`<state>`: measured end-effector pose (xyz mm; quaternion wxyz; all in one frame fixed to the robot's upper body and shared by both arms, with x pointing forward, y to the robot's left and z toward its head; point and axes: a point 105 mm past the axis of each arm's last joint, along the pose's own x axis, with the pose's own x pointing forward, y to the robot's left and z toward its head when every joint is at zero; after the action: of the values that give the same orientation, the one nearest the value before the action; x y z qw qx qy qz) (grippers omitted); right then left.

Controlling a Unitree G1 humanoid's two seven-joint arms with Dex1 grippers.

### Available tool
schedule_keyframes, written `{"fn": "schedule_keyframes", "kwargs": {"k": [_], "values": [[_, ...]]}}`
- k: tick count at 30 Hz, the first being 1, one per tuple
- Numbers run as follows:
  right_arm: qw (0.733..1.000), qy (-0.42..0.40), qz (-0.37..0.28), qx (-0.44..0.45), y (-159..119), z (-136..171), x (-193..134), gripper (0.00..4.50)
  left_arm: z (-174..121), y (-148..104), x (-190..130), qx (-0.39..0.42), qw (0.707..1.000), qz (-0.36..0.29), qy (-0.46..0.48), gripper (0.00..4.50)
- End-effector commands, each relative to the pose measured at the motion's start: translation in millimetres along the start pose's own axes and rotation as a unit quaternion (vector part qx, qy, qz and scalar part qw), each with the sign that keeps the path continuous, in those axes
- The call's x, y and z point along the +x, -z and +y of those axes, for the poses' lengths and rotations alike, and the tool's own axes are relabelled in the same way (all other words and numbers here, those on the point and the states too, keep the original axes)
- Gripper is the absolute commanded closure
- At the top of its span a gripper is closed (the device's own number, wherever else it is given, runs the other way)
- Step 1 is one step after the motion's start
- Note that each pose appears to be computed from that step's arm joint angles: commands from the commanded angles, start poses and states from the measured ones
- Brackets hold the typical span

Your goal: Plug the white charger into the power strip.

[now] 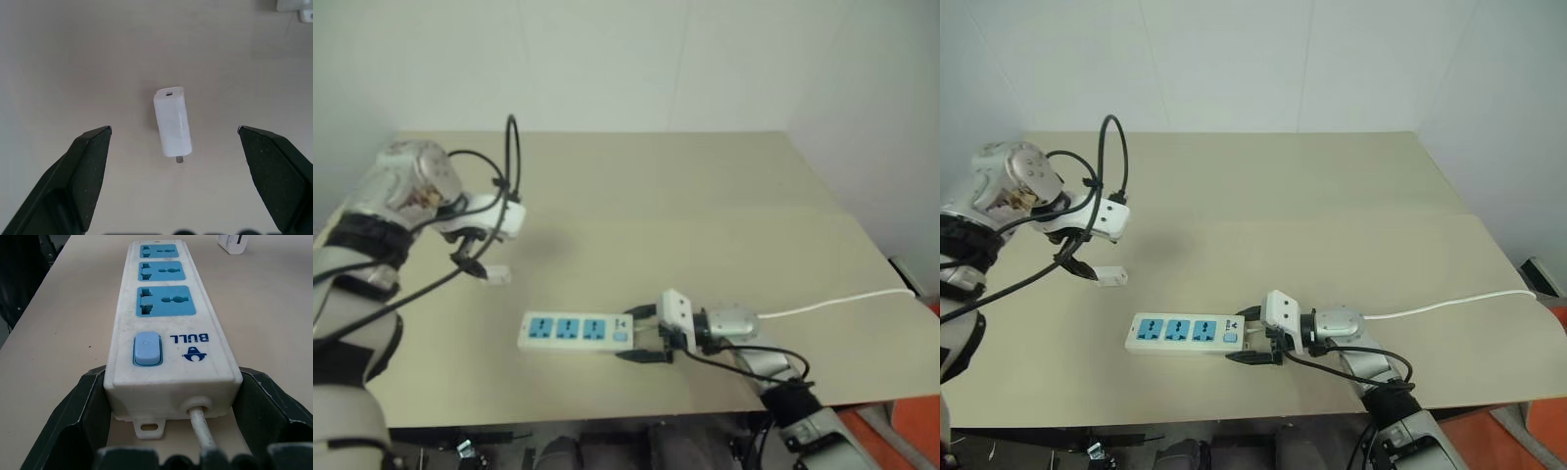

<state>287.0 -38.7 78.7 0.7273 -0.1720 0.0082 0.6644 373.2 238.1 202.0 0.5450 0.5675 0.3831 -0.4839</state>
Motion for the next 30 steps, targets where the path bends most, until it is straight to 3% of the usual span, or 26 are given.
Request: {"fn": "schedule_keyframes", "kwargs": {"k": [1,15,30], "values": [[1.0,-0.01,0.009,0.004,2.6,9.3,3.8,1.1,6.9,-1.2,-5.9,0.005,1.0,0.008,-0.008,0.0],[1.0,0.002,0.022,0.005,4.8,11.1,4.1,1.1,13.2,-9.5,32.0,-0.004,1.0,0.029,0.011,0.0],[1.0,0.01,0.024,0.011,7.4,12.6,5.9,1.1,14.2,1.1,41.7,-0.026,0.997,0.07,0.01,0.0]]}}
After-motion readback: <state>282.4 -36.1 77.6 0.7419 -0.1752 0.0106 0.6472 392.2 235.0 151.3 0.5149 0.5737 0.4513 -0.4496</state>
